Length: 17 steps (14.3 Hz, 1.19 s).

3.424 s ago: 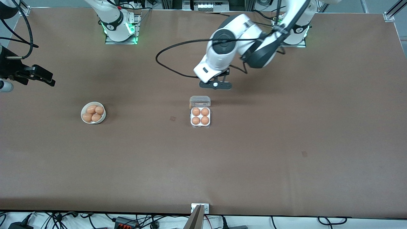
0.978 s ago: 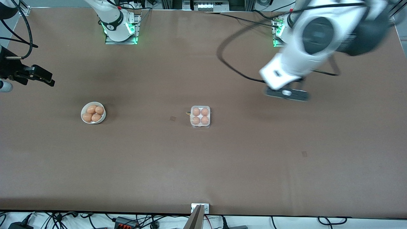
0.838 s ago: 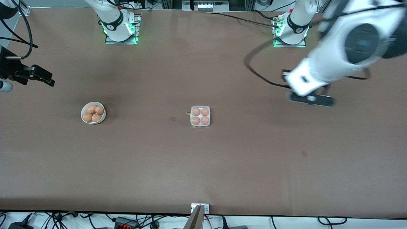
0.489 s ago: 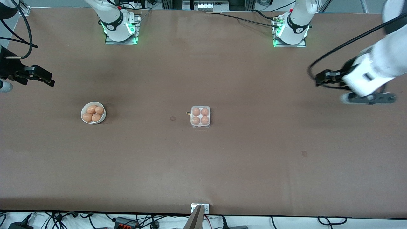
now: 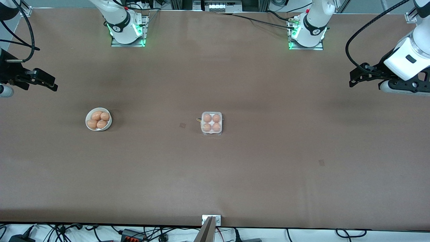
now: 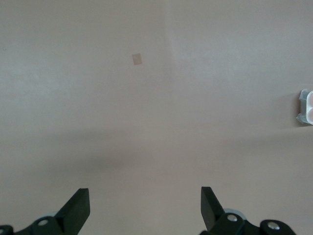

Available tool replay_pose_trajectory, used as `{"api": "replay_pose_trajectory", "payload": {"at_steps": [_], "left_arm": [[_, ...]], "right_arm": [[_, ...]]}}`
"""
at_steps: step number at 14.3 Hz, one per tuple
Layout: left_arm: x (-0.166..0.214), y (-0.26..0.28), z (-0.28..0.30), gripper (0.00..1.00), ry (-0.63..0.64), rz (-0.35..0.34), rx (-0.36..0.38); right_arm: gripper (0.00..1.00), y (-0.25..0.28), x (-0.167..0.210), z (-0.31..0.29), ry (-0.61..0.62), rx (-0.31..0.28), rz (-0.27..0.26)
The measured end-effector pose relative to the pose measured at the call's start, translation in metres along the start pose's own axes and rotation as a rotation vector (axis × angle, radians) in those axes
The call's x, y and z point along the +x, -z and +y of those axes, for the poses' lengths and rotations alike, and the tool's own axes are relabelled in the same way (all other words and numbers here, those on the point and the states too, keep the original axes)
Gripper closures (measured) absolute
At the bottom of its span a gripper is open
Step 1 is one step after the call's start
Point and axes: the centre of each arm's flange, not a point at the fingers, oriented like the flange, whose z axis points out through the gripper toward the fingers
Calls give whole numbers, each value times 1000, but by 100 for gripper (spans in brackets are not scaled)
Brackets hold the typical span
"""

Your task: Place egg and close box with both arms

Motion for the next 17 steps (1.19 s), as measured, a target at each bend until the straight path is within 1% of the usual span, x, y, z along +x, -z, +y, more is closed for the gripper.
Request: {"api": "replay_pose_trajectory", "payload": {"at_steps": [1, 5, 8, 12, 17], "left_arm": [[0, 0, -1, 0, -4, 10, 9], [-11, 7, 8, 0, -22, -6, 17], [-13, 6, 6, 0, -19, -13, 19], [-14, 2, -6, 0, 4, -22, 19], [-14, 2, -4, 0, 5, -22, 20]], "right_arm": [[0, 1, -1, 0, 1, 0, 2], [0, -3, -15, 0, 2, 0, 24], [0, -4, -28, 0, 3, 0, 18], [0, -2, -30, 0, 3, 0, 19], [0, -2, -30, -1, 5, 0, 19]]}}
